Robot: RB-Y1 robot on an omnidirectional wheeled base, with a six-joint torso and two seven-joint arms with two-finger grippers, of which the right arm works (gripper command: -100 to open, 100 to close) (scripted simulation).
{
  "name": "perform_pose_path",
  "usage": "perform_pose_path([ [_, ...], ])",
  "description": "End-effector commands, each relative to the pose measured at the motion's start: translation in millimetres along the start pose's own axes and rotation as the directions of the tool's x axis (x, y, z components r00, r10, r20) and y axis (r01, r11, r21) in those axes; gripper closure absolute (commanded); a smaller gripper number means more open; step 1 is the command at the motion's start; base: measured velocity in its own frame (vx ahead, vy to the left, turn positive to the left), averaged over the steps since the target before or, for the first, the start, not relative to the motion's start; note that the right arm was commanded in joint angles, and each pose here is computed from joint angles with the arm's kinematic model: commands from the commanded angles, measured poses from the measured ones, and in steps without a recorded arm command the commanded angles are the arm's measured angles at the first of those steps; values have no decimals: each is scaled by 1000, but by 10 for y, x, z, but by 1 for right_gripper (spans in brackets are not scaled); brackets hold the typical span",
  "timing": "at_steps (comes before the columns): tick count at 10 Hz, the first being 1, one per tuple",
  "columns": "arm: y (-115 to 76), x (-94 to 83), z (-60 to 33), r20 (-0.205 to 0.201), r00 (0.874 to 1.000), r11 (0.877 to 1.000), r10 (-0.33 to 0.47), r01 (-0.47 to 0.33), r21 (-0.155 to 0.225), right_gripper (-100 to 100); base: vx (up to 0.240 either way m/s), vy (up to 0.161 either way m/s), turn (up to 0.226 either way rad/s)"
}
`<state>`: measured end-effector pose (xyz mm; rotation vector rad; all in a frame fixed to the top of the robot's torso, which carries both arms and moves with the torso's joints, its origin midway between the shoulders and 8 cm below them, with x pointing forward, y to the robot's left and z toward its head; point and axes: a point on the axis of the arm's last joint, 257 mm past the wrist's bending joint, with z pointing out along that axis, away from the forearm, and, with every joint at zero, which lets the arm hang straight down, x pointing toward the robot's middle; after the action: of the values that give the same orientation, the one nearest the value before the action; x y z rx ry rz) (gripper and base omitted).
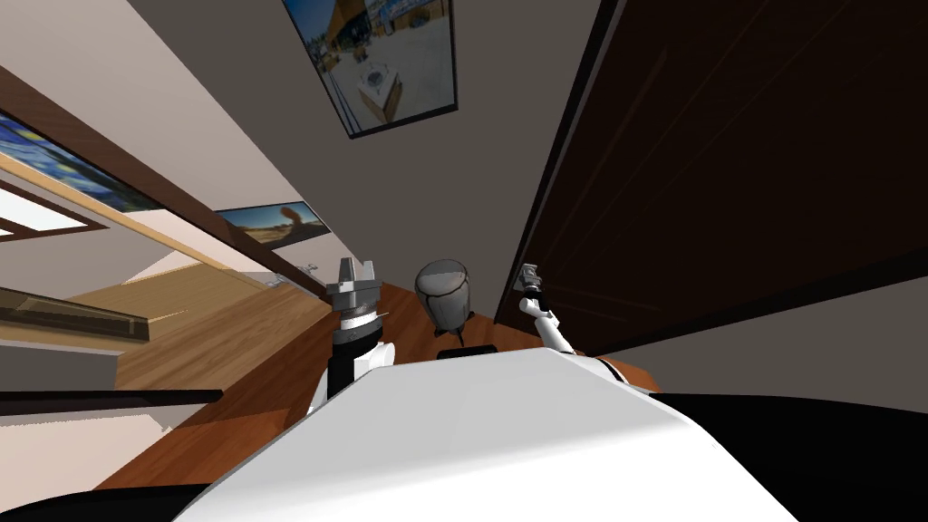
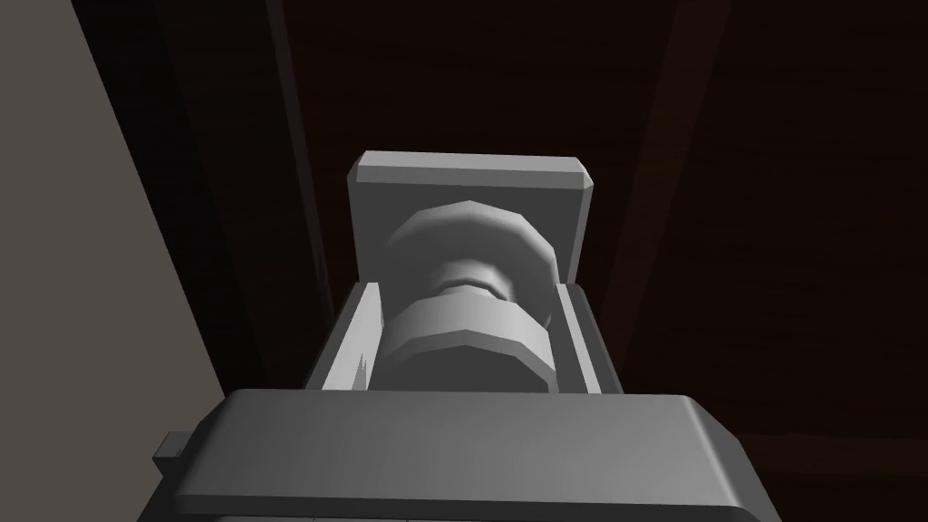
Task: Pull the door open
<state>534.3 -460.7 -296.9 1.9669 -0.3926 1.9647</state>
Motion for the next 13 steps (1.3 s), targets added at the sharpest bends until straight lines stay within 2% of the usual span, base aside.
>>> perform_pose_path([
  [1,-36,6,-1,0,1000,1000,5,-5,14,100,-119,-20,104],
  [5,-110,15,-8,0,1000,999,16,-16,43,100,-203,-31,107],
  [10,-252,20,-31,6,999,995,36,-37,96,100,-239,-48,126],
  [12,-246,29,-21,4,999,995,34,-34,97,100,-170,-20,64],
  [13,-301,7,-46,9,999,993,35,-36,115,100,-161,-37,108],
])
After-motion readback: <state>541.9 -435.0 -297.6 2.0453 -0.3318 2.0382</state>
